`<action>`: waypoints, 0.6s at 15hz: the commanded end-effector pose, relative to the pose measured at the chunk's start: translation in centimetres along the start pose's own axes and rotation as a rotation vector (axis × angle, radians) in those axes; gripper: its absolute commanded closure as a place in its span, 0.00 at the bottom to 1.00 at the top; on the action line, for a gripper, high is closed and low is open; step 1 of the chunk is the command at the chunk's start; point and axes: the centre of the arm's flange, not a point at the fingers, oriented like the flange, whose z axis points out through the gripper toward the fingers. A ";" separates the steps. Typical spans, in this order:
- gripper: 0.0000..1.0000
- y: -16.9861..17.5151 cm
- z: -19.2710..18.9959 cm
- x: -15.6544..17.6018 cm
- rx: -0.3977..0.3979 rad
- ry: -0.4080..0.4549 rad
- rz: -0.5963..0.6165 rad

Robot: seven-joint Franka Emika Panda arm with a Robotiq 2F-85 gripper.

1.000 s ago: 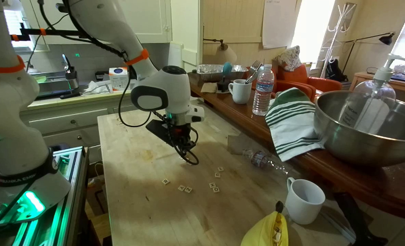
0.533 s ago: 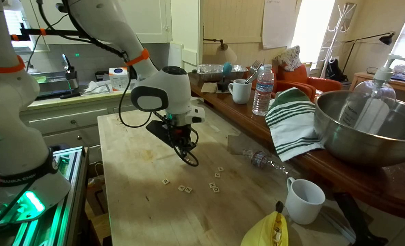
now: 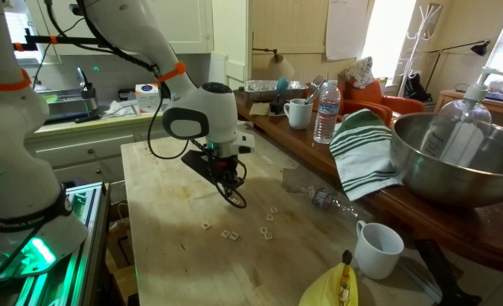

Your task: Move three letter blocks to the far left, then move three more to the left.

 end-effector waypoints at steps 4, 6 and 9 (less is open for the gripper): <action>1.00 0.7 0.1 -0.3 -0.002 0.006 0.008; 1.00 0.8 0.1 -0.3 -0.003 0.007 0.011; 1.00 0.8 0.1 -0.3 -0.003 0.007 0.014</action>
